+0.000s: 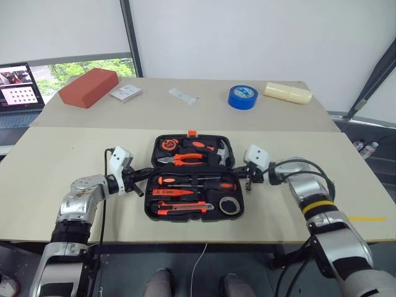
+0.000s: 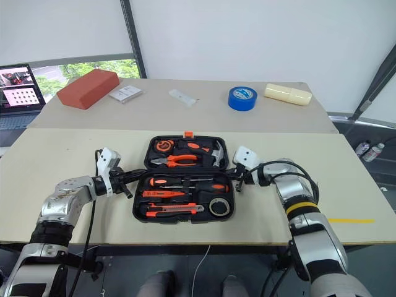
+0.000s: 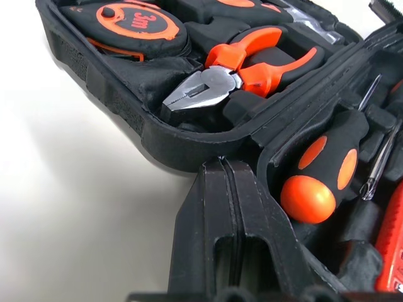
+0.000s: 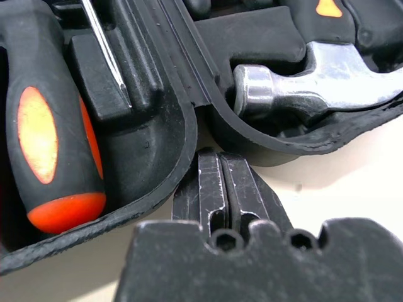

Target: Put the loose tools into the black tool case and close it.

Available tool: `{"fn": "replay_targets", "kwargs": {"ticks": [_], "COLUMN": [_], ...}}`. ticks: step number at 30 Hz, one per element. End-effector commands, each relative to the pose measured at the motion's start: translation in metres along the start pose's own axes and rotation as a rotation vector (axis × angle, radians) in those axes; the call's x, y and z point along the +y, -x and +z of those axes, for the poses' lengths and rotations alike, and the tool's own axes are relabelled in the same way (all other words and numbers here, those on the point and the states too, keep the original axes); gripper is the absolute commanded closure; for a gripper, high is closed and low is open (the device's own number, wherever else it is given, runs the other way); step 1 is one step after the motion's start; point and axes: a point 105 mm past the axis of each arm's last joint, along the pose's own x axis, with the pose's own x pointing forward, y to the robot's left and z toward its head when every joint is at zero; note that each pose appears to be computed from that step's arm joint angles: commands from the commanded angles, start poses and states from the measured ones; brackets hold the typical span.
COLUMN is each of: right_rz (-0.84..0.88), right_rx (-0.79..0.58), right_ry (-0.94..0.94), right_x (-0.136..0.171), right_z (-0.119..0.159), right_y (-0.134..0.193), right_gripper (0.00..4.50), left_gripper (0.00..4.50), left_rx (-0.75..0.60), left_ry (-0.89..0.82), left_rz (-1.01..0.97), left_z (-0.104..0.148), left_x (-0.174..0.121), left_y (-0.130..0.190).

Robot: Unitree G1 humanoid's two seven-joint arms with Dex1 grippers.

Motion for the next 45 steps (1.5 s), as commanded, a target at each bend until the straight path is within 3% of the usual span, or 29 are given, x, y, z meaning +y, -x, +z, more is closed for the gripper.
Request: {"fn": "replay_targets", "kwargs": {"ticks": [1, 3, 6, 10, 11, 14, 16, 17, 21, 29, 33, 35, 42, 45], "right_rz": [0.023, -0.038, -0.088, -0.012, -0.008, -0.116, -0.096, -0.078, -0.062, -0.185, -0.211, -0.22, -0.248, -0.258], "right_rx": [-0.074, -0.059, -0.038, -0.1, -0.131, -0.024, 0.041, 0.053, 0.11, 0.185, 0.205, 0.221, 0.22, 0.145], "right_ry": [-0.014, -0.034, -0.049, -0.102, -0.155, -0.303, -0.395, -0.462, -0.577, -0.544, -0.585, -0.6, -0.67, -0.683], "right_x": [0.007, -0.002, -0.015, -0.015, -0.017, -0.035, -0.034, -0.034, -0.035, -0.051, -0.054, -0.054, -0.056, -0.06], "right_z": [0.022, 0.017, 0.013, 0.033, 0.042, 0.047, 0.048, 0.052, 0.059, 0.051, 0.043, 0.039, 0.031, 0.038], "right_y": [-0.001, 0.007, 0.023, 0.046, 0.05, 0.057, 0.054, 0.049, 0.032, 0.004, -0.001, -0.002, -0.003, -0.004], "right_gripper": [4.4, 4.46, 3.67, 2.34, 1.96, 0.94, 0.25, 0.01, 0.01, 0.01, 1.25, 1.95, 4.38, 4.5], "left_gripper": [4.5, 4.24, 3.45, 2.02, 1.62, 0.59, 0.0, 0.0, 0.0, 0.0, 0.0, 0.51, 2.97, 4.13], "left_rx": [-0.037, -0.049, -0.028, 0.037, -0.001, -0.031, 0.007, 0.017, 0.099, 0.156, 0.173, 0.175, 0.159, 0.12], "left_ry": [-0.012, 0.017, 0.012, 0.138, 0.167, 0.227, 0.3, 0.349, 0.402, 0.408, 0.418, 0.431, 0.459, 0.465], "left_rz": [-0.026, 0.06, 0.047, 0.108, 0.095, 0.114, 0.107, 0.107, 0.181, 0.241, 0.257, 0.26, 0.276, 0.273], "left_z": [0.009, 0.011, 0.012, 0.022, 0.035, 0.06, 0.065, 0.069, 0.065, 0.055, 0.05, 0.047, 0.042, 0.043], "left_x": [-0.014, 0.0, 0.003, 0.015, 0.014, 0.016, 0.014, 0.013, 0.02, 0.029, 0.032, 0.033, 0.037, 0.038], "left_y": [-0.008, 0.004, 0.024, 0.055, 0.057, 0.056, 0.048, 0.041, 0.02, 0.003, 0.0, -0.003, -0.011, -0.012]}}
